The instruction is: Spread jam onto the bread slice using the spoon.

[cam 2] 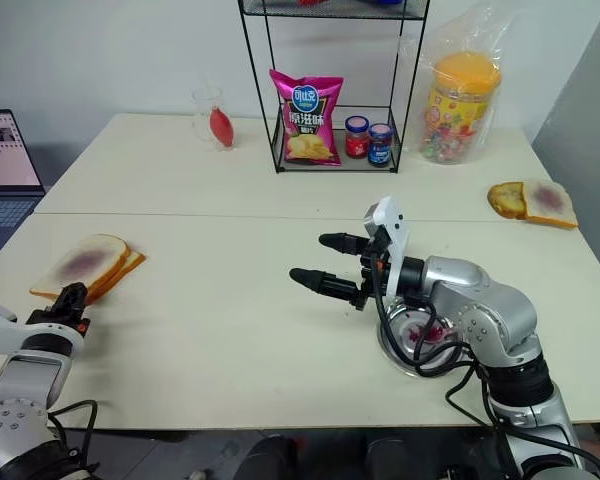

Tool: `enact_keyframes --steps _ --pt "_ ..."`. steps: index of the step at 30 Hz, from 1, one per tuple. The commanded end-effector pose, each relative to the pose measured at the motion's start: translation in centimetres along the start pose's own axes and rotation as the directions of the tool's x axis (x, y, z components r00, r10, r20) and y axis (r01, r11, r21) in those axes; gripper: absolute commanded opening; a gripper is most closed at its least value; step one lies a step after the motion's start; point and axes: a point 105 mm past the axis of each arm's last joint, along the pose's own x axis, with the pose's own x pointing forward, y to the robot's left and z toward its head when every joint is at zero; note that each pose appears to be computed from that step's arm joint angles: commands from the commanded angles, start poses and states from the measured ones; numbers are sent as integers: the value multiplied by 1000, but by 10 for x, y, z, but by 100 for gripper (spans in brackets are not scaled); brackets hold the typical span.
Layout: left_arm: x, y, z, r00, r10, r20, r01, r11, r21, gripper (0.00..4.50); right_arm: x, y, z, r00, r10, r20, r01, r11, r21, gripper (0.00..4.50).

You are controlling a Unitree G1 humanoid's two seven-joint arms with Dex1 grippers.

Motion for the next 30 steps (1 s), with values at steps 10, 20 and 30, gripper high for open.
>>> enact_keyframes --steps 10,20,30 --pt "-1 -3 24 997 -11 76 13 999 -29 2 -3 2 18 999 0 49 2 999 -37 450" --pt "-20 -121 11 842 -422 -335 537 710 455 2 -19 10 24 999 1 50 -1 1000 -5 450" --pt "-67 -203 -24 449 -585 -676 891 351 288 2 -35 12 18 997 -69 27 69 997 20 450"
